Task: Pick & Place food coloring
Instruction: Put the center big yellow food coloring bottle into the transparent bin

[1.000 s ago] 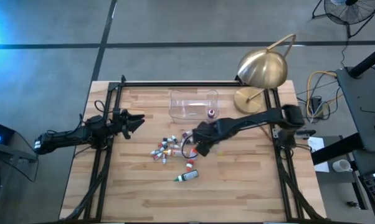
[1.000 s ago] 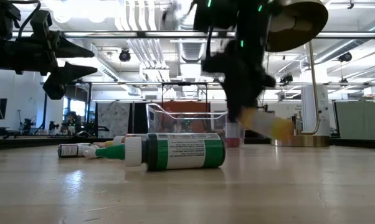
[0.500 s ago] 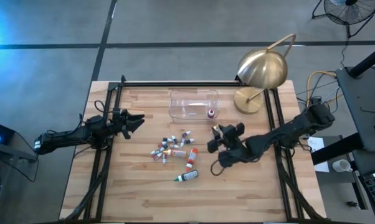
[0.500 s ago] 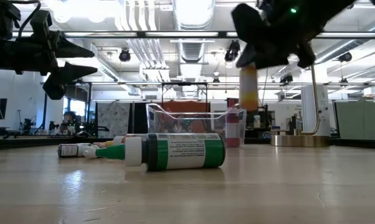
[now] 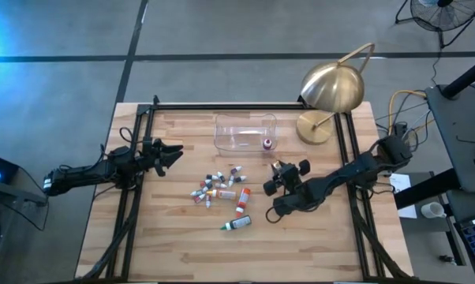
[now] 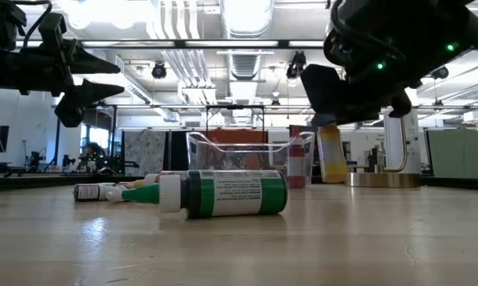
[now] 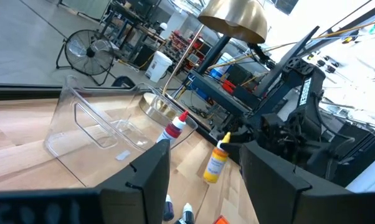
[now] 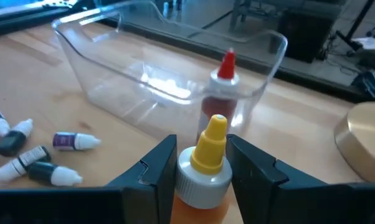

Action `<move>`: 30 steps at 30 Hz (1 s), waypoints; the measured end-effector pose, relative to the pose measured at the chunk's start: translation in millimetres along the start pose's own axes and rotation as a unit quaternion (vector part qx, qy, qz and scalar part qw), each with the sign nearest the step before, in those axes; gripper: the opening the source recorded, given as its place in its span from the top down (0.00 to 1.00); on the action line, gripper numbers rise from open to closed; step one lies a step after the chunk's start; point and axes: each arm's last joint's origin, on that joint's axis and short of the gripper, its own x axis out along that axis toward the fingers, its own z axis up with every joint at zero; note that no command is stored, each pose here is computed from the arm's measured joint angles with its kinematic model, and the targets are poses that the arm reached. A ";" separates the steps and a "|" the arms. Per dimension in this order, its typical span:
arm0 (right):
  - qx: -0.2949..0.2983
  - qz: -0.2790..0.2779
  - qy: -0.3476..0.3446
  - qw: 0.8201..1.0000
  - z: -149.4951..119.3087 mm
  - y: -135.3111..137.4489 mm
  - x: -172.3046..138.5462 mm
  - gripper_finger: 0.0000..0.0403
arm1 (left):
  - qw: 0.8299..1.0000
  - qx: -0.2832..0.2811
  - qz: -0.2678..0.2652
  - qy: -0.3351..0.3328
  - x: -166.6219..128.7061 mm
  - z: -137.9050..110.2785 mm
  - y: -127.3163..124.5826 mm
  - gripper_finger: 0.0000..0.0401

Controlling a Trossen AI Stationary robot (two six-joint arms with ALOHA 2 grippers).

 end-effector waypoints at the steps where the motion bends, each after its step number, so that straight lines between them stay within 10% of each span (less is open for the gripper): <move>1: 0.003 -0.002 0.001 1.000 -2.3 0.0 0.6 0.70 | 1.000 0.000 0.000 0.000 0.0 0.0 0.0 0.58; 30: -0.020 0.027 0.059 0.998 -0.9 -0.9 -1.9 0.40 | 1.000 0.000 0.000 0.000 0.0 0.0 0.0 0.58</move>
